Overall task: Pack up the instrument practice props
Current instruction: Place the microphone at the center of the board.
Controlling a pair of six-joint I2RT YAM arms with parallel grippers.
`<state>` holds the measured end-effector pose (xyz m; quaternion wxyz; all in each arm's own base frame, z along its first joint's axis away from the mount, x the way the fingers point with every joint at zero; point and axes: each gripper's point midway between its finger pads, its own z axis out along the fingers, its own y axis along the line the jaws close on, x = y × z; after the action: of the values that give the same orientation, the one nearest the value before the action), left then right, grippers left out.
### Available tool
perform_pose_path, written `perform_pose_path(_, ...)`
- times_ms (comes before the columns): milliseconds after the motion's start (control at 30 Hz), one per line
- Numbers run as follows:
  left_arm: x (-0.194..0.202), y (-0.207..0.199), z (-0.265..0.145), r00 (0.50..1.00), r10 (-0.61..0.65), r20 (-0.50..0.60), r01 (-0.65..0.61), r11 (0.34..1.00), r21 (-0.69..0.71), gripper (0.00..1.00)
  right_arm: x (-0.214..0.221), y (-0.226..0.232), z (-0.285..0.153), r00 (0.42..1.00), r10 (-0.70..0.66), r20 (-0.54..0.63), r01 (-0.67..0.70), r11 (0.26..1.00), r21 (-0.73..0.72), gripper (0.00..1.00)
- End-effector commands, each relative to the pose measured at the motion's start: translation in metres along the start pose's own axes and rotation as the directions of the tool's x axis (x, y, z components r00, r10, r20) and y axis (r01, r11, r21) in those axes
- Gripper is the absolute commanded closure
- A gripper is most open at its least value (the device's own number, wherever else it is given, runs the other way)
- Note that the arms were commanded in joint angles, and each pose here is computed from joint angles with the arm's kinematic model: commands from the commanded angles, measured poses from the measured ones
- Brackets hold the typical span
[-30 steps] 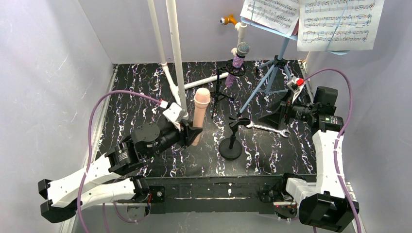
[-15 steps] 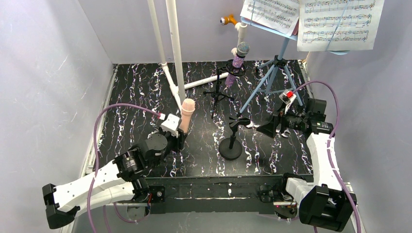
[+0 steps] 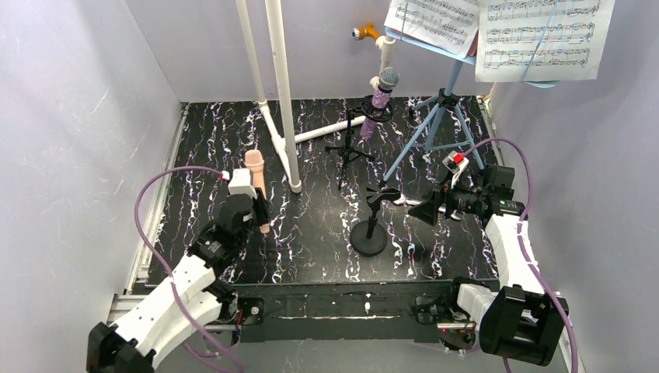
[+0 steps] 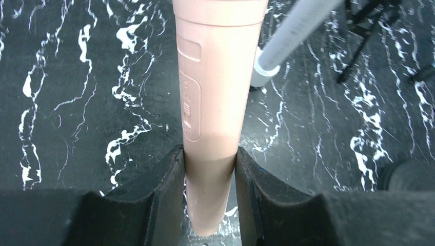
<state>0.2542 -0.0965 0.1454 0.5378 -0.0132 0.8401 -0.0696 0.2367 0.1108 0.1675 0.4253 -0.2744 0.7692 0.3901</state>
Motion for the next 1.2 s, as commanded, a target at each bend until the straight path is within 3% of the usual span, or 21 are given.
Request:
perform_pose_path(0, -0.017, 0.003, 0.025, 0.988, -0.152, -0.013, 0.152, 0.988, 0.010, 1.00, -0.004, -0.007, 0.001, 0.998, -0.056, 0.017, 0.055, 0.998, 0.013, 0.02)
perform_pose_path(100, -0.025, 0.015, 0.049, 0.965, -0.255, -0.053, 0.255, 0.967, -0.016, 1.00, -0.005, -0.007, 0.001, 0.998, -0.060, 0.018, 0.060, 0.998, 0.014, 0.02)
perform_pose_path(333, -0.026, 0.040, 0.110, 0.869, -0.421, -0.261, 0.402, 0.907, -0.122, 1.00, -0.004, -0.005, 0.000, 0.997, -0.071, 0.014, 0.070, 0.997, 0.009, 0.02)
perform_pose_path(767, -0.023, 0.063, 0.192, 0.735, -0.459, -0.499, 0.405, 0.887, -0.220, 0.99, -0.005, -0.003, 0.000, 0.997, -0.082, 0.017, 0.082, 0.997, -0.001, 0.02)
perform_pose_path(1167, -0.005, 0.066, 0.225, 0.622, -0.527, -0.579, 0.414, 0.849, -0.329, 0.78, -0.003, -0.006, 0.000, 0.997, -0.082, 0.012, 0.082, 0.997, 0.008, 0.02)
